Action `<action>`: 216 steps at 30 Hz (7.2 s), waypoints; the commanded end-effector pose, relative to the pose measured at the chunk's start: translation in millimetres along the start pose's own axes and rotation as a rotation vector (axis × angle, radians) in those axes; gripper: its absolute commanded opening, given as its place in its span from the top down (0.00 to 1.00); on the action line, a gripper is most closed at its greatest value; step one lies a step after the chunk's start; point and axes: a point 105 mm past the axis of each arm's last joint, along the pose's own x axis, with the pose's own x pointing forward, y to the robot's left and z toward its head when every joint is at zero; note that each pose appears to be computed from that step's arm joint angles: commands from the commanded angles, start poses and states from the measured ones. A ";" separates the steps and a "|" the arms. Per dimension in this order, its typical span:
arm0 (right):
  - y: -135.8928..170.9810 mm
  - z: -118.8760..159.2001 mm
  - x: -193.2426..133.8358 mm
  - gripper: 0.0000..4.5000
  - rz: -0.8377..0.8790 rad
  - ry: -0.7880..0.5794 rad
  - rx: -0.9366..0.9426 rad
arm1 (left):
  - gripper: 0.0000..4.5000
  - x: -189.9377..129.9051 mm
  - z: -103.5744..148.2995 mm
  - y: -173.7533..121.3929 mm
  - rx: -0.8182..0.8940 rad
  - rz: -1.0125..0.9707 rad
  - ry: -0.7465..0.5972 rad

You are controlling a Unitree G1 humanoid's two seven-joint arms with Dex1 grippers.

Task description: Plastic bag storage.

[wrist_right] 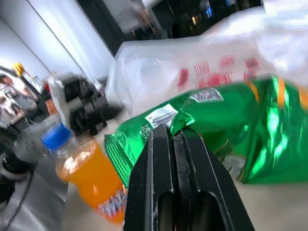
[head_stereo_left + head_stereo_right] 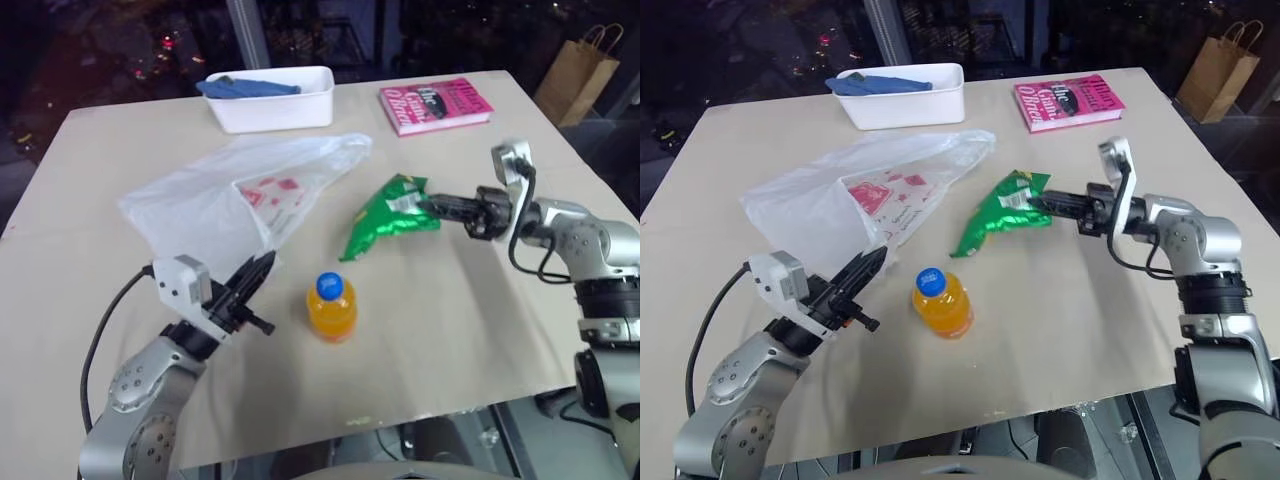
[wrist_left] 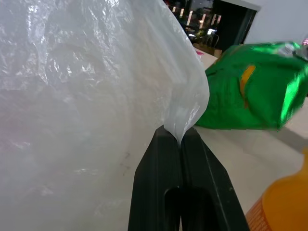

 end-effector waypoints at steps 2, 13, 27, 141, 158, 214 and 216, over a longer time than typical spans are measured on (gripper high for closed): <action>11.4 31.4 18.6 0.98 0.061 -0.091 -0.091 | 1.00 2.6 8.3 -3.8 -0.046 -0.025 -0.056; -50.4 -75.9 -79.3 0.52 -0.300 0.550 -0.079 | 1.00 2.8 4.6 4.1 -0.034 0.005 -0.051; -67.1 -33.3 -7.6 0.01 -0.417 0.237 0.068 | 1.00 4.7 -1.5 4.6 -0.032 -0.001 -0.036; -114.9 55.1 92.9 0.99 -0.778 0.205 -0.887 | 1.00 16.9 9.9 3.8 -0.045 -0.104 -0.110; -62.1 53.5 -3.1 0.50 -0.574 0.287 -0.565 | 1.00 35.9 30.1 45.5 -0.011 -0.068 -0.179; 74.7 -89.7 121.7 0.46 0.272 0.412 -0.277 | 1.00 23.5 18.2 33.0 -0.078 -0.045 -0.142; 73.7 -88.3 120.6 0.50 0.261 0.407 -0.276 | 1.00 24.1 17.7 33.0 -0.079 -0.047 -0.142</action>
